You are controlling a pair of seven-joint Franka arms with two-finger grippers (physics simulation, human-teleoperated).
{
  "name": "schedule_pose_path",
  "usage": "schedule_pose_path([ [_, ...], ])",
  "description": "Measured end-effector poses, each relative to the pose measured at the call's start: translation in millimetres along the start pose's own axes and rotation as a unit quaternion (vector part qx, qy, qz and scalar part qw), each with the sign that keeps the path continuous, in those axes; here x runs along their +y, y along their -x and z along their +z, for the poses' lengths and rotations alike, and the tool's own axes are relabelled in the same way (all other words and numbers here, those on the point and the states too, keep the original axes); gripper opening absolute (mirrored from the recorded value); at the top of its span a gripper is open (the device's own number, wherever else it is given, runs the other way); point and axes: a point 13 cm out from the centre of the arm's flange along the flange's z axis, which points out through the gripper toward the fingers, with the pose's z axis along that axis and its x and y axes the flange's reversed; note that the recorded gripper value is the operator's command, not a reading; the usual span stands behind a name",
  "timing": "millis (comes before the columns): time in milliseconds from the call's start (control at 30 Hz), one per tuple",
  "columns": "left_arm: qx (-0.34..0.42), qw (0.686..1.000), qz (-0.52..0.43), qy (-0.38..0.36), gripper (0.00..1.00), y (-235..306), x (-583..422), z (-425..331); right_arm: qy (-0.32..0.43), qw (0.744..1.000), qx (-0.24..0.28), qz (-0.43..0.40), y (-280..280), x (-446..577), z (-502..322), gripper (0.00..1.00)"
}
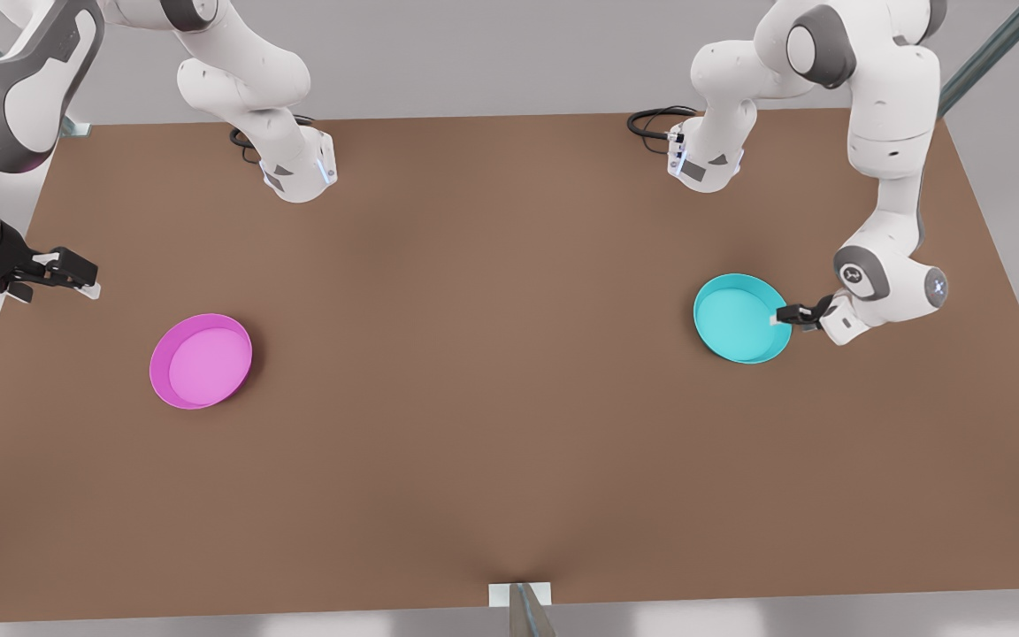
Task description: Flip the blue plate over with the left arm, and stack the pink plate on top of the blue plate with the right arm
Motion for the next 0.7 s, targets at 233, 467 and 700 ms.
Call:
schedule_pose_path([
  [233,0.001,0.999,0.054,0.005,0.67,4.3,-4.8,5.2,0.0,1.0,0.001,-0.002,0.1,0.0,1.3,1.0],
  [467,0.004,0.996,0.084,0.009,0.55,7.5,-5.2,10.5,0.0,1.0,0.002,-0.004,0.2,0.1,1.4,1.0],
  [700,0.005,0.995,0.102,0.011,0.42,9.3,-5.1,15.0,0.0,1.0,0.002,-0.004,0.4,-0.6,2.2,1.0],
])
